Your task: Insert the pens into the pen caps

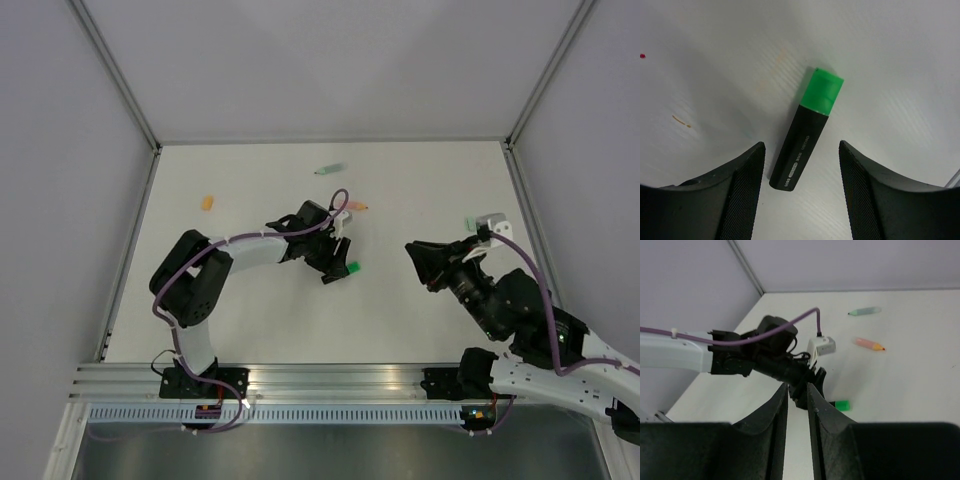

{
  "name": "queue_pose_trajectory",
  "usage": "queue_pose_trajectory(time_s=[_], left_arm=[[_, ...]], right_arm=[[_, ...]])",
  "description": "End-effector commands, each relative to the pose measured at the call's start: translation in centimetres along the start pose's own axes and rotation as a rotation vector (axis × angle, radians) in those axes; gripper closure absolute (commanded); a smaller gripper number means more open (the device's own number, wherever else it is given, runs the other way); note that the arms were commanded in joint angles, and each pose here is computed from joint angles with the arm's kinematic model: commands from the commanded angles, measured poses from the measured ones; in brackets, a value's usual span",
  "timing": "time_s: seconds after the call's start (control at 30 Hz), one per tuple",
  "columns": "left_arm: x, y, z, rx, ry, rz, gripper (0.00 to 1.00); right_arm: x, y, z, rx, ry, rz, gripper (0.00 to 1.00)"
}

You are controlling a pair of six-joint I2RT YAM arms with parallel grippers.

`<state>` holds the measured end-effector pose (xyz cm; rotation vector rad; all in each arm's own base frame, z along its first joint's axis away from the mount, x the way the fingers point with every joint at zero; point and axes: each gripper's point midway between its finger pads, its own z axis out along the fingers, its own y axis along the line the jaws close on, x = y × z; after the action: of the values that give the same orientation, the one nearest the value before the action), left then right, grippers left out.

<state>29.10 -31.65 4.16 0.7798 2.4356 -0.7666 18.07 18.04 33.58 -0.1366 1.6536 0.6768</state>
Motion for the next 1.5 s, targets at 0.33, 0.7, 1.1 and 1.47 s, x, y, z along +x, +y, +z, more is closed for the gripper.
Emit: queue_pose_trajectory(time_s=[0.33,0.7,1.1,1.47], left_arm=[[5.6,-0.2,2.2,-0.153,0.277,0.101,0.41],[6.2,-3.0,0.6,-0.065,0.250,0.008,0.42],[-4.2,2.3,-4.8,-0.247,-0.063,-0.125,0.37],[-14.5,25.0,-19.9,-0.673,-0.272,-0.364,0.20]], right_arm=[[-1.7,-1.0,-1.6,-0.001,-0.064,0.018,0.72],[-1.7,-1.0,-1.7,-0.005,-0.065,0.019,0.70],[-0.5,-0.8,-1.0,-0.004,-0.039,0.006,0.69],[3.2,0.8,1.7,-0.012,0.042,0.026,0.18]])
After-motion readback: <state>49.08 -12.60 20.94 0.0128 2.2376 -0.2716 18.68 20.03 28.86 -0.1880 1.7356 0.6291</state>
